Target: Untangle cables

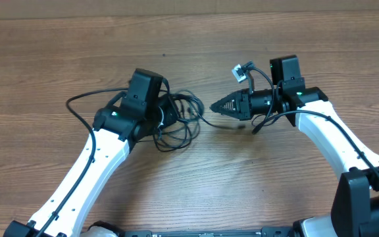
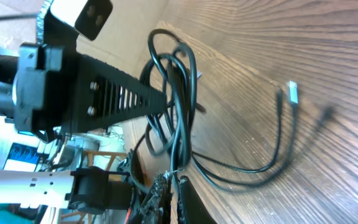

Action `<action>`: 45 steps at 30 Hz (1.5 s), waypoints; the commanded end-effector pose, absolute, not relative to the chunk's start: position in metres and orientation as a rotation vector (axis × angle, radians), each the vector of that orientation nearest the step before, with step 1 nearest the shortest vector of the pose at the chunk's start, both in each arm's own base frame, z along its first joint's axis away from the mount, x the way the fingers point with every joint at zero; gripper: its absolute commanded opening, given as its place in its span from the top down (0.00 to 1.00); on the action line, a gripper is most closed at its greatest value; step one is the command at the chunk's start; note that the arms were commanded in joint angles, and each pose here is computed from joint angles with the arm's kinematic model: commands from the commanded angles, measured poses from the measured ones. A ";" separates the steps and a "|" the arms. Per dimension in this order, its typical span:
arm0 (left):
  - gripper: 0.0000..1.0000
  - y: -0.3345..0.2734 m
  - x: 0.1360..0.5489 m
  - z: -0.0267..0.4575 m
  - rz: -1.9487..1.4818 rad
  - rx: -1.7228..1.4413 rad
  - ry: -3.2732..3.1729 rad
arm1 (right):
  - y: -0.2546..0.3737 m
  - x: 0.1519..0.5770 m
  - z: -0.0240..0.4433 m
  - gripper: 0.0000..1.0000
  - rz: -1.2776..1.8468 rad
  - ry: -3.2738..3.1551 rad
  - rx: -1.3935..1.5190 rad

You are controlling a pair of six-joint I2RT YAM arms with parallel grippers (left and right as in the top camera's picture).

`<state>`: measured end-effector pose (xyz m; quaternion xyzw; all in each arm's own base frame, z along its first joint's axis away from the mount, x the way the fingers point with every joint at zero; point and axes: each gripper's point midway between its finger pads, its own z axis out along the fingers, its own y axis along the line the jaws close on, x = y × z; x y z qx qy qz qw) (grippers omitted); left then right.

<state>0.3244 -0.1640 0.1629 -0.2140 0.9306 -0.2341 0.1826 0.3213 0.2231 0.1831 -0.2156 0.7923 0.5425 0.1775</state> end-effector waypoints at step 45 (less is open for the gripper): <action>0.96 -0.206 0.312 0.185 -0.830 0.272 2.559 | 0.257 0.313 0.193 0.22 1.332 2.075 -0.939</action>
